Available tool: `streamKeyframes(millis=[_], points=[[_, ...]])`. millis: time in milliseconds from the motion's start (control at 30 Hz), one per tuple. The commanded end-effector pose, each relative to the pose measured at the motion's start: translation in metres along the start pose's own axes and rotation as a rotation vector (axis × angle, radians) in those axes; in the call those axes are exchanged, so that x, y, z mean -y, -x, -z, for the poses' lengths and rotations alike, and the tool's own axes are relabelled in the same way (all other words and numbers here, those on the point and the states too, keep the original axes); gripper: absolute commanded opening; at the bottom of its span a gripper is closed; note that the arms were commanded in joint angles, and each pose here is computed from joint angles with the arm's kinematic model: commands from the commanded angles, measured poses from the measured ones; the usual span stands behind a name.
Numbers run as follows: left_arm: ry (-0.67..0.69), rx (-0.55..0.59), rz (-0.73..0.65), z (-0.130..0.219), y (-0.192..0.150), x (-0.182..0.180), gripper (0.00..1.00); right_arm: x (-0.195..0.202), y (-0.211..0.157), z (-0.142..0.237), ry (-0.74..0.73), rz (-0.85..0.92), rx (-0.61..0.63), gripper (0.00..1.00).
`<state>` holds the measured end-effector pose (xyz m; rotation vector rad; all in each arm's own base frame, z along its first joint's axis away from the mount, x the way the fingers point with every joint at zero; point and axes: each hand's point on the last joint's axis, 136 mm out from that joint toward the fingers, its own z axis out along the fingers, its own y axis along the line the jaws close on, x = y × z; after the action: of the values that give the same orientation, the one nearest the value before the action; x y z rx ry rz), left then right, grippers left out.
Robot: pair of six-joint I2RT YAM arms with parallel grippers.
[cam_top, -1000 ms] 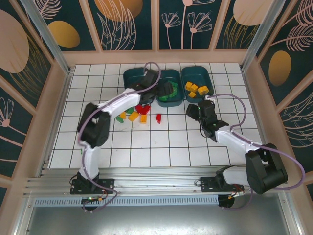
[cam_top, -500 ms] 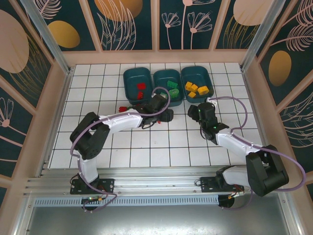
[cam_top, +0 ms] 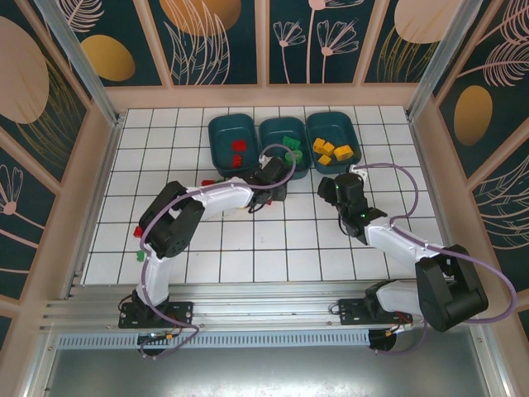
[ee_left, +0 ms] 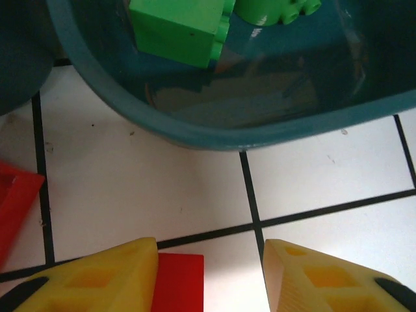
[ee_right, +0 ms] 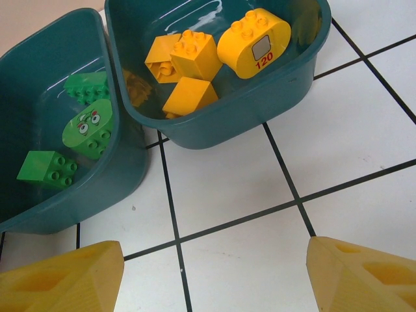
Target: Sort the legos into containers by color
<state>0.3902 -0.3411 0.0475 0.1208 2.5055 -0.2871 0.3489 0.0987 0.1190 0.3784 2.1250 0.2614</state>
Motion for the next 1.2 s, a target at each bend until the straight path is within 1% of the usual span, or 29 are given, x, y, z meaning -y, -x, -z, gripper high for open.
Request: streamKeyframes(millis=[0,100,200,333,433,533,700,900,967,1000,1067,1133,1167], points=[[0.099,-0.068,-0.007,-0.005,-0.025,-0.022,0.47,-0.002,0.009,0.004,0.009,-0.026,0.046,0.75],[0.079,-0.071,-0.002,-0.001,-0.029,-0.021,0.48,-0.004,0.010,0.005,0.020,-0.026,0.045,0.75],[0.047,-0.060,0.015,0.008,-0.025,-0.018,0.49,-0.005,0.010,0.004,0.022,-0.028,0.044,0.75],[0.024,-0.029,0.021,0.024,-0.016,-0.014,0.54,-0.005,0.009,0.004,0.023,-0.026,0.041,0.75],[0.017,-0.034,0.022,0.028,-0.016,-0.014,0.59,-0.005,0.009,0.004,0.024,-0.025,0.040,0.75],[0.036,-0.041,0.015,0.024,-0.021,-0.019,0.60,-0.005,0.008,0.003,0.022,-0.023,0.037,0.75],[0.052,-0.069,-0.011,0.010,-0.029,-0.019,0.59,-0.004,0.008,0.003,0.019,-0.023,0.038,0.75],[0.084,-0.088,-0.016,0.004,-0.035,-0.025,0.60,-0.005,0.008,0.003,0.020,-0.023,0.038,0.75],[0.093,-0.102,-0.028,0.000,-0.038,-0.025,0.57,-0.005,0.008,0.003,0.024,-0.022,0.035,0.75],[0.093,-0.103,-0.031,-0.001,-0.038,-0.024,0.53,-0.006,0.008,0.002,0.026,-0.023,0.035,0.75],[0.085,-0.101,-0.031,-0.001,-0.037,-0.022,0.38,-0.005,0.007,0.002,0.023,-0.021,0.033,0.75],[0.075,-0.098,-0.030,0.001,-0.033,-0.019,0.29,-0.005,0.008,0.002,0.018,-0.020,0.035,0.75],[0.067,-0.089,-0.033,0.005,-0.028,-0.016,0.26,-0.004,0.008,0.002,0.018,-0.021,0.037,0.75]])
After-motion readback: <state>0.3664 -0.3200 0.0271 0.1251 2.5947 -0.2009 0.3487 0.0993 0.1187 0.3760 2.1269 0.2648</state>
